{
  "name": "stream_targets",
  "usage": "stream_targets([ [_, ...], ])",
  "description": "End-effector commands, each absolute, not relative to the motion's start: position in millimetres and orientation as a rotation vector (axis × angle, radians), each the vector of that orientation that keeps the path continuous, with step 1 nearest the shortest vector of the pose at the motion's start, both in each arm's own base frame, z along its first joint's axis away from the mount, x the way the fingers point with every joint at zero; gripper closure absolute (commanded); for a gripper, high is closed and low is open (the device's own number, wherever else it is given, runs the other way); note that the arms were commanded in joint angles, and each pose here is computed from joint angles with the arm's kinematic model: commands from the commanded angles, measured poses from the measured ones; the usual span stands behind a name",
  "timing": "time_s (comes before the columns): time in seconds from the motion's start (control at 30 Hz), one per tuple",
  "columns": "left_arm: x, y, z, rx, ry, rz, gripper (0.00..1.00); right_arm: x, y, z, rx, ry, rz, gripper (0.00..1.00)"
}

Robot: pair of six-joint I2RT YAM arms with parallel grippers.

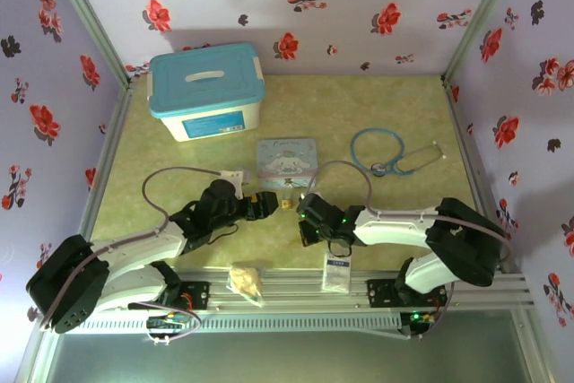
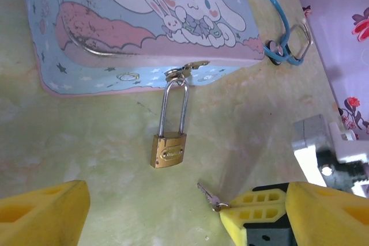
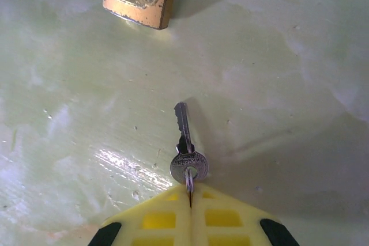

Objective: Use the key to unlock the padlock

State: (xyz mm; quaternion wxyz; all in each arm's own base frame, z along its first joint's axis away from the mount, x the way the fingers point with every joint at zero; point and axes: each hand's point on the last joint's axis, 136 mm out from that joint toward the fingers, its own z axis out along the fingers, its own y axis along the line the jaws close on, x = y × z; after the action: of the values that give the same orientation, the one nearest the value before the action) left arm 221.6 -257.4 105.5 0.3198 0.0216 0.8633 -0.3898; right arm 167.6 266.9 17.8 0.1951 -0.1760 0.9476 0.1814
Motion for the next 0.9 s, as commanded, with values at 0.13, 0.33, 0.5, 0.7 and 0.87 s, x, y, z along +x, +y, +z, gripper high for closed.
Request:
stream_targets([
  [0.13,224.4,-261.4,120.9,-0.158,2.195,-1.175,0.24,171.3,282.8,42.0,-0.494,2.545,0.724,1.0],
  [0.33,222.4,-266.3,112.2,-0.295,2.238,-1.246,0.24,174.9,279.3,54.7,-0.487,2.494,0.736,1.0],
  [0.5,213.8,-282.4,113.7,-0.538,2.225,-1.426,0.25,179.3,282.8,65.9,-0.475,2.451,0.762,1.0],
  [0.7,210.0,-282.5,111.6,-0.738,2.166,-1.511,0.25,188.6,297.3,92.3,-0.478,2.34,0.832,1.0],
  [0.87,211.3,-281.8,99.4,-0.852,2.162,-1.536,0.21,190.6,307.0,101.2,-0.472,2.273,0.899,1.0],
])
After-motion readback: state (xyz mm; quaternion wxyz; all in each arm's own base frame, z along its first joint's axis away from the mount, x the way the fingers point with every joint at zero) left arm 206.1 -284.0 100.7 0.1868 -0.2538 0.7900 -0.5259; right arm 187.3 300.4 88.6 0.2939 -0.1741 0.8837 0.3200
